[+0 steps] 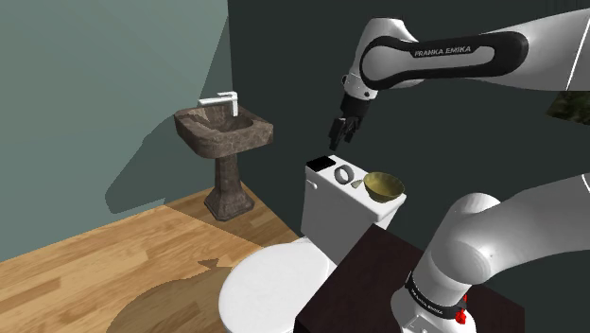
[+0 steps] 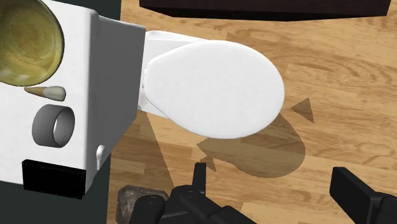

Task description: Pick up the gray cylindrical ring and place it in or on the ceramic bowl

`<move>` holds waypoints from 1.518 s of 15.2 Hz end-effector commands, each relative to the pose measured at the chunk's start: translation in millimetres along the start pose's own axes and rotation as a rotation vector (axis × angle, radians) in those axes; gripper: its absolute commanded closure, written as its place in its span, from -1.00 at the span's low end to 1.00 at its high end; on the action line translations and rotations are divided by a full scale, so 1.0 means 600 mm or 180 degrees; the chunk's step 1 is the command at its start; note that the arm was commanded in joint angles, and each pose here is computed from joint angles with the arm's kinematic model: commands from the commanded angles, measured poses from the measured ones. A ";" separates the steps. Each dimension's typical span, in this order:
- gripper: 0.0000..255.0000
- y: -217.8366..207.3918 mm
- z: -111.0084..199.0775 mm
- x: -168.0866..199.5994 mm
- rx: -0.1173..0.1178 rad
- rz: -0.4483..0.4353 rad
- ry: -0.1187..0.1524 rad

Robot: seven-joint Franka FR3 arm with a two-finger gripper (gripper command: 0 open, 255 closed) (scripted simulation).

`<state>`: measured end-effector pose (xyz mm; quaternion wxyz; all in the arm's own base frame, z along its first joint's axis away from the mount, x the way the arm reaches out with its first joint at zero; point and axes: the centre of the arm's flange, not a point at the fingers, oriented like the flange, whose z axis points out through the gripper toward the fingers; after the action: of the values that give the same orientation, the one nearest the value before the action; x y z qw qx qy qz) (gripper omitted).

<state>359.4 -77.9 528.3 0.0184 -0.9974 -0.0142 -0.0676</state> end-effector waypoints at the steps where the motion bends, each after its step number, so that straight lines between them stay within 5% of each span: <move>1: -1.00 0.037 0.027 0.008 -0.0012 0.0020 0.0011; 23: -1.00 0.419 0.302 0.082 -0.0112 0.0267 0.0075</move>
<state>439.8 -308.0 356.3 0.0052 -0.9966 0.0274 -0.0781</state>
